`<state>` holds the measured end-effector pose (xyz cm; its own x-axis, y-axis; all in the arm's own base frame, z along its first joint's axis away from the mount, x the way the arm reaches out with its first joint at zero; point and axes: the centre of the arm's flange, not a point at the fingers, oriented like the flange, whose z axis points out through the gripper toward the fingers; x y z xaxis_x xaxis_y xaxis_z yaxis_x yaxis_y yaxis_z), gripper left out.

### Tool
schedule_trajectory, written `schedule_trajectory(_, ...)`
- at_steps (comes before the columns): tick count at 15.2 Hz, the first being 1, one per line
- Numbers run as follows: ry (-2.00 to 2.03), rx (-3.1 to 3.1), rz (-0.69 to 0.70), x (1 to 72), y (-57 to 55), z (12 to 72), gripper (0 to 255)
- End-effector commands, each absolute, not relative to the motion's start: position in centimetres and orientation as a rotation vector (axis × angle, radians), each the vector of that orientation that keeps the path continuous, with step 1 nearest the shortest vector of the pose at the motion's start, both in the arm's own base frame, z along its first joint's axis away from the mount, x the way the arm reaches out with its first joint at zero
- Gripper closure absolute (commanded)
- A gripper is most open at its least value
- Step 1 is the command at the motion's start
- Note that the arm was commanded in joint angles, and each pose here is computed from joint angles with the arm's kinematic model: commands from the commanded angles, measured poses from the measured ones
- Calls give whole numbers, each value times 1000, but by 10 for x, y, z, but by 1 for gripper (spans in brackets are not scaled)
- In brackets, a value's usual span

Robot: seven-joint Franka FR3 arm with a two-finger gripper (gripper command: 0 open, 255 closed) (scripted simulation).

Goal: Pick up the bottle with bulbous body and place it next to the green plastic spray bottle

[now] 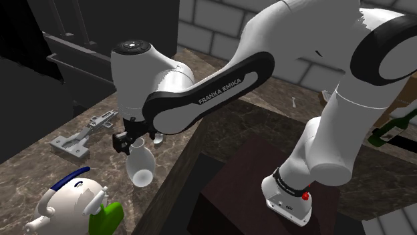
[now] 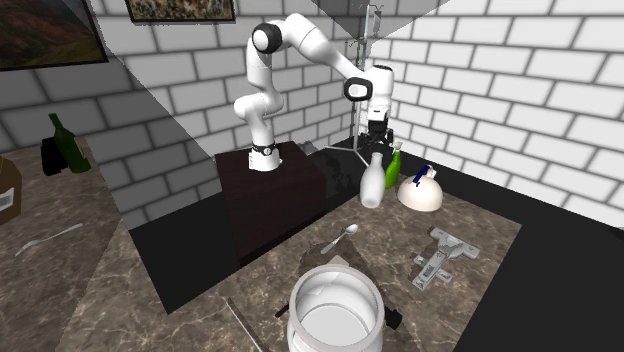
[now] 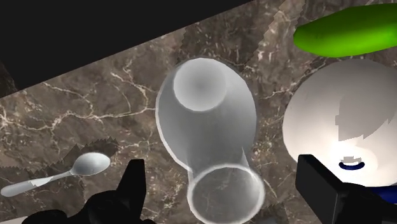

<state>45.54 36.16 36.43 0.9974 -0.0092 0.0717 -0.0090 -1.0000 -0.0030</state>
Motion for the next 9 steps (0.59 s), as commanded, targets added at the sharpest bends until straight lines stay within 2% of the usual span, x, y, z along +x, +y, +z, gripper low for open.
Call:
schedule_trajectory(1, 14, -3137, -112, 453, 362, 387, 0)
schedule_trajectory(9, 14, -3137, -112, 452, 361, 397, 0)
